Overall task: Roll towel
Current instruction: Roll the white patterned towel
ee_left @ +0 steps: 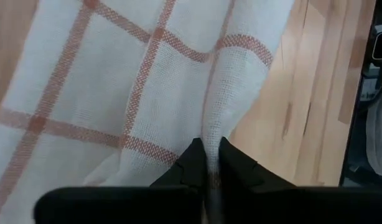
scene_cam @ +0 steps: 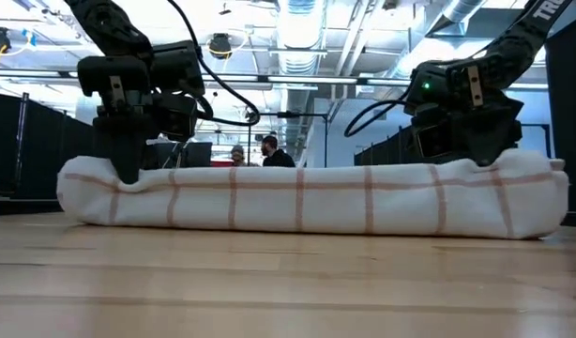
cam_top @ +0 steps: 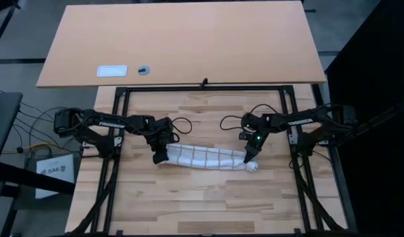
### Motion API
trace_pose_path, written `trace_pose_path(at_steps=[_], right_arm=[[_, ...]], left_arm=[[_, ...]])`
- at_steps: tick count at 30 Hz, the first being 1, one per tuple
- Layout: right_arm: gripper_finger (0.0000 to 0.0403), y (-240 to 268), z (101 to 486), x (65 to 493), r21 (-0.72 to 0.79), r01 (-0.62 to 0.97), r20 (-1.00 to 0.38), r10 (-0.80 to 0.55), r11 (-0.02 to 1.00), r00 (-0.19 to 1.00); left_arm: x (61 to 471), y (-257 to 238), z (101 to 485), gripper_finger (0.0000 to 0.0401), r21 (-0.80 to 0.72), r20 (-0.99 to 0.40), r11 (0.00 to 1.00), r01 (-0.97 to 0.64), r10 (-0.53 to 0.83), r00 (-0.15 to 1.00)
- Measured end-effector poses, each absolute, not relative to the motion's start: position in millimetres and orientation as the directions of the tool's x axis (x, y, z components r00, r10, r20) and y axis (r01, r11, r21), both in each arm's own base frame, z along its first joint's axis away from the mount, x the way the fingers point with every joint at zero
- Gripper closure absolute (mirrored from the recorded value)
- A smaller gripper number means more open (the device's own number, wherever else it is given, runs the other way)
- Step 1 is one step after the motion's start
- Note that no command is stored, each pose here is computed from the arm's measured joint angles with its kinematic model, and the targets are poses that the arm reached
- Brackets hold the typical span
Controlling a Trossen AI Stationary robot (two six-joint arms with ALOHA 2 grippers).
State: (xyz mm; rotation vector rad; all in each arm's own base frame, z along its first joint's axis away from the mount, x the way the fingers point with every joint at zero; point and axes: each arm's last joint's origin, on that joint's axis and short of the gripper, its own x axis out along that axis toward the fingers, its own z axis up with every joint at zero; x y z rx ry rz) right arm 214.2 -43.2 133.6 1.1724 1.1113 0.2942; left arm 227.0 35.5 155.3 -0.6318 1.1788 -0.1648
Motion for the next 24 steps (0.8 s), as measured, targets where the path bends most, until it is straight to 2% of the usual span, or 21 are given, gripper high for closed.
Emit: trace_pose_path(at_steps=[4, 9, 13, 18, 24], right_arm=[[0.0373, -44.6, 131.0, 211.4, 0.803, 0.404, -0.593, 0.657, 0.439, 0.465], [0.0325, -50.8, 131.0, 210.9, 0.793, 0.408, -0.608, 0.626, 0.452, 0.488], [0.0301, -64.0, 133.8, 208.1, 0.764, 0.418, -0.645, 0.550, 0.492, 0.531], [0.0296, -76.0, 141.6, 204.3, 0.678, 0.489, -0.723, 0.376, 0.550, 0.580], [0.0295, -76.4, 157.0, 202.5, 0.691, 0.471, -0.698, 0.337, 0.549, 0.631]], left_arm=[[226.4, 37.6, 154.7, 0.0349, -0.513, -0.828, 0.825, -0.238, -0.403, 0.390], [224.7, 44.1, 154.7, 0.0304, -0.501, -0.836, 0.823, -0.269, -0.380, 0.395], [226.3, 57.3, 164.9, 0.0277, -0.393, -0.879, 0.855, -0.339, -0.240, 0.412], [231.0, 67.6, 180.4, 0.0271, -0.200, -0.908, 0.875, -0.440, 0.002, 0.418], [237.5, 71.2, 196.4, 0.0273, -0.196, -0.888, 0.869, -0.455, 0.040, 0.458]])
